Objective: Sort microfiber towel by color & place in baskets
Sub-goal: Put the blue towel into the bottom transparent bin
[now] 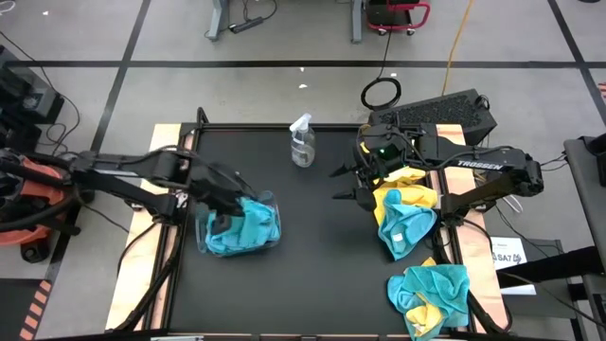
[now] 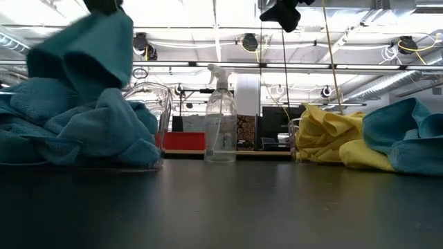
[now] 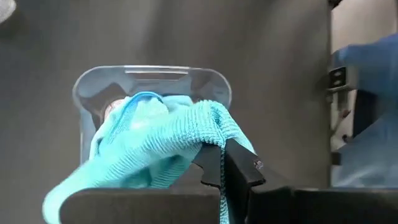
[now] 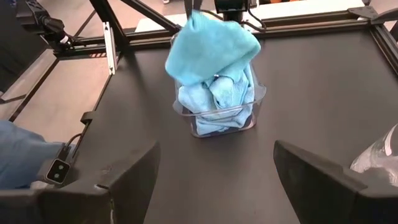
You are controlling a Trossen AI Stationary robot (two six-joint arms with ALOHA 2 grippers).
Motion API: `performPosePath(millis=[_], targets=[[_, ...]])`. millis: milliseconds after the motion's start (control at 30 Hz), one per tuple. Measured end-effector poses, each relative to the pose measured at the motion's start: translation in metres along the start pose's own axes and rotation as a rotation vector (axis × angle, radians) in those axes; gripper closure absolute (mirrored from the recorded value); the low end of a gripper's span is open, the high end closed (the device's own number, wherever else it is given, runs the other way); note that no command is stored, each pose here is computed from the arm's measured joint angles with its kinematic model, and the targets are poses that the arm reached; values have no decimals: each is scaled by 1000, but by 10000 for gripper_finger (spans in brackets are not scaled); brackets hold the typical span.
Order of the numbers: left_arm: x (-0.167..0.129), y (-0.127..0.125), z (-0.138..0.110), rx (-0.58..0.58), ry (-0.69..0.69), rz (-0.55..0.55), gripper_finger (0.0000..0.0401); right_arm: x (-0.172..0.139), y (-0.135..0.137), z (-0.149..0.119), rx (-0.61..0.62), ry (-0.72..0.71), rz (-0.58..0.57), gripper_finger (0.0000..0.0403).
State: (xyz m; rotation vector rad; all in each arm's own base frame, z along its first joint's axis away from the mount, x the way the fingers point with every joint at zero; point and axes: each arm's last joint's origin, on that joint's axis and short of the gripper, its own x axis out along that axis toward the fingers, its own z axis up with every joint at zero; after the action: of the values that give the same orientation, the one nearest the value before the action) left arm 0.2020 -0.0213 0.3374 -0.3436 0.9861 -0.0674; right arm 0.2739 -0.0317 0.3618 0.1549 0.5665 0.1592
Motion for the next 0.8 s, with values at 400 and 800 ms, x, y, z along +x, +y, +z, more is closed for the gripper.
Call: performPosePath(millis=[400,800], targets=[[86,9,19,64,186,54,401,0,0,-8,22,80,-2,95],[131,16,21,132,298,52,397,-3,0,-23,41,233,-2,95]])
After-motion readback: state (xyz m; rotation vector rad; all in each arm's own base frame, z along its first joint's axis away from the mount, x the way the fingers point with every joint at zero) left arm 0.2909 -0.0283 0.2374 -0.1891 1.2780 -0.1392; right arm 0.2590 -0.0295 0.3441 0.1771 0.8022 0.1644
